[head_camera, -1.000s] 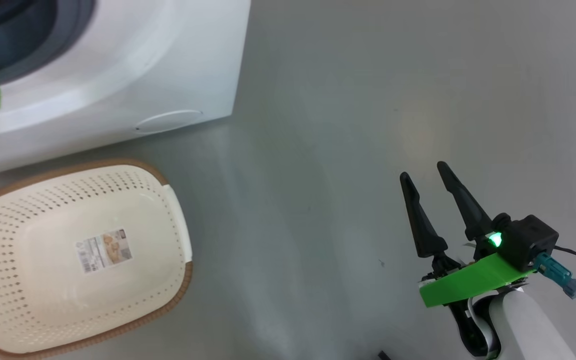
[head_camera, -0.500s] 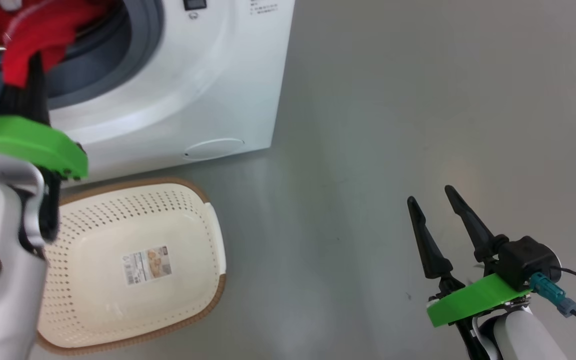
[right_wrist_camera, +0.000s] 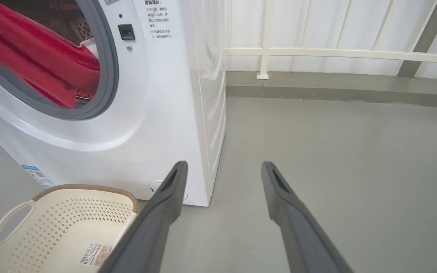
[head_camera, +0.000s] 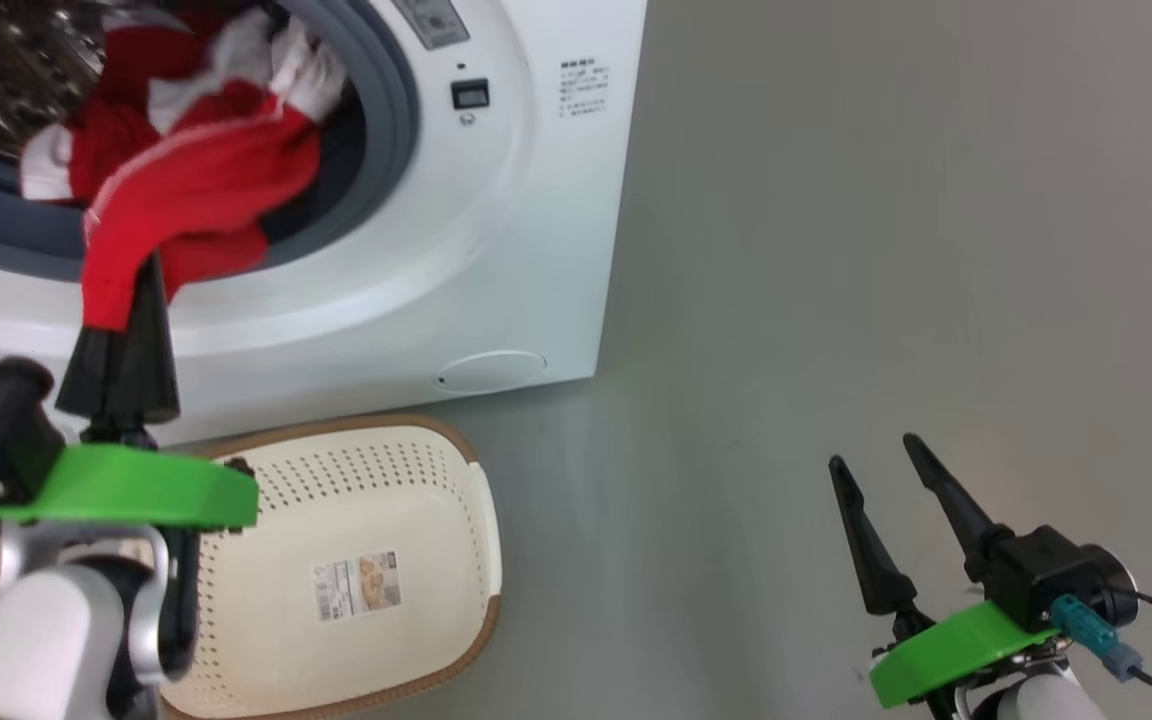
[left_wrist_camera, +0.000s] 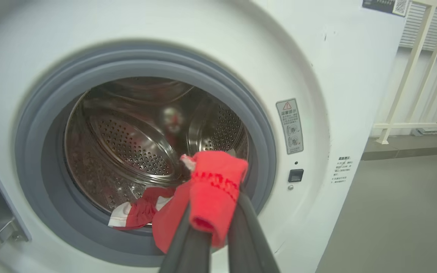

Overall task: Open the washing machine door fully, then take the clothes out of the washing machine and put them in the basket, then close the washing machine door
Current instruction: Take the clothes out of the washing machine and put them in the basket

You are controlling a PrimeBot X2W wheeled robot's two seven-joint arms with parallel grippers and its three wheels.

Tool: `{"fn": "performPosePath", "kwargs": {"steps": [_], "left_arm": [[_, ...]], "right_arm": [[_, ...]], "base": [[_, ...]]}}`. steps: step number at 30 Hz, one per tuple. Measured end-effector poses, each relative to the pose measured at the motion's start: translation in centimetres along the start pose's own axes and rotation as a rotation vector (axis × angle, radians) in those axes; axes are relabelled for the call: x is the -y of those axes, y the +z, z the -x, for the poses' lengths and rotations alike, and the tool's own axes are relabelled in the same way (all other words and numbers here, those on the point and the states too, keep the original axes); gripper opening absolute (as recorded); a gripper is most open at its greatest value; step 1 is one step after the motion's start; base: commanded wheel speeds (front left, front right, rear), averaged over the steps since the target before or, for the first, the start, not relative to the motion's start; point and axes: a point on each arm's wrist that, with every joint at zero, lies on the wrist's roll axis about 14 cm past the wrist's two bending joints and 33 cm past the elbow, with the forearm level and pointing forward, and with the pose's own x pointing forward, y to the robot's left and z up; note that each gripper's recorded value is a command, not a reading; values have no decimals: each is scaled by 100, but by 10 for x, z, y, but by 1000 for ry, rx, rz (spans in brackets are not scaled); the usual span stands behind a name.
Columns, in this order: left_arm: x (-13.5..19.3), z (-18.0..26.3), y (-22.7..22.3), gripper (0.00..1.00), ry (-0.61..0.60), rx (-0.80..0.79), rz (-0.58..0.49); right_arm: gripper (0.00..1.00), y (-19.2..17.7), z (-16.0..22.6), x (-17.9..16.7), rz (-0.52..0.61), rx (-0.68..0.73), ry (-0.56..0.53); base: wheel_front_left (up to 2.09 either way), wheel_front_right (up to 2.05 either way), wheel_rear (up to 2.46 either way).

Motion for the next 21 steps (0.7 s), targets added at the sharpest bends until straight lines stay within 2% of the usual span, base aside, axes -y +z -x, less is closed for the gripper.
{"fn": "performPosePath", "kwargs": {"steps": [8, 21], "left_arm": [[4, 33, 58, 0, -2, 138, -41], [14, 79, 123, 0, -8, 332, -43]], "right_arm": [[100, 0, 15, -9, 7, -1, 24], [100, 10, 29, -20, 3, 35, 56]], "base": [[0, 0, 0], [0, 0, 0]]}}
